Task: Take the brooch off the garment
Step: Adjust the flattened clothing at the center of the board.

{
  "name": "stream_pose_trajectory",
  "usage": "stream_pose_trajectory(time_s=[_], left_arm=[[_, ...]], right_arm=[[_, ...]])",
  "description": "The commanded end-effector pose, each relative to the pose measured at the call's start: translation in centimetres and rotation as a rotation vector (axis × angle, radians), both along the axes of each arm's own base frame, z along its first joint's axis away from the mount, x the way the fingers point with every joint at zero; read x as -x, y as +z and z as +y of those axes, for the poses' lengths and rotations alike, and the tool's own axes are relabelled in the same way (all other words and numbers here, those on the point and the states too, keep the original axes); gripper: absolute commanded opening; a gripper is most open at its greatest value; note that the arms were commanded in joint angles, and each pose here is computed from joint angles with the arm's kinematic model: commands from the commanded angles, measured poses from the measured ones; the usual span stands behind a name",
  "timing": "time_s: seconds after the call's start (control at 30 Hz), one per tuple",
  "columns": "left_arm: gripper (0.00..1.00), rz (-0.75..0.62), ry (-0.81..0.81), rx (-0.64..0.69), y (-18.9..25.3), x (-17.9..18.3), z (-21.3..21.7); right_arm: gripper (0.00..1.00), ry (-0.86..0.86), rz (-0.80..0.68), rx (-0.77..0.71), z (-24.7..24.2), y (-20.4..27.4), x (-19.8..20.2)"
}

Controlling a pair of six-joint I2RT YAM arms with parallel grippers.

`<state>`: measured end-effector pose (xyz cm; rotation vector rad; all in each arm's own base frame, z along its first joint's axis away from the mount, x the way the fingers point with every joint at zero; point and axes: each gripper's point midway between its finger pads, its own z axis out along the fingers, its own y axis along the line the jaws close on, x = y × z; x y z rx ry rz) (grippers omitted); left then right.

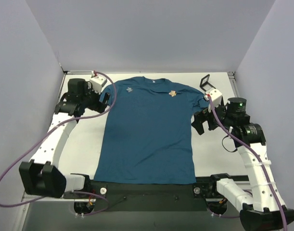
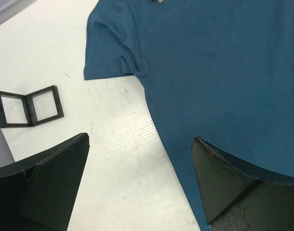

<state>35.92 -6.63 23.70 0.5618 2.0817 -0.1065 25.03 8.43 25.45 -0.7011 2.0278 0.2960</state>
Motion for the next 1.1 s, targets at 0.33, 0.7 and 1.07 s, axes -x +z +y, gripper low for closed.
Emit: stream_pose_trajectory(time_s=[0.33, 0.7, 1.07], left_arm=[[0.97, 0.067, 0.055, -0.100, -7.2, -15.9, -1.1], [0.77, 0.173, 0.047, -0.095, -12.6, -22.9, -5.1], [0.61, 0.277, 0.061, -0.112, -17.2, -22.8, -6.5]], right_arm=[[1.00, -0.048, 0.107, 0.091, -0.4, -5.6, -3.2], [1.00, -0.059, 0.114, 0.134, -0.8, -7.0, -3.5], [0.99, -0.055, 0.109, 0.138, -0.8, -7.4, -3.6]])
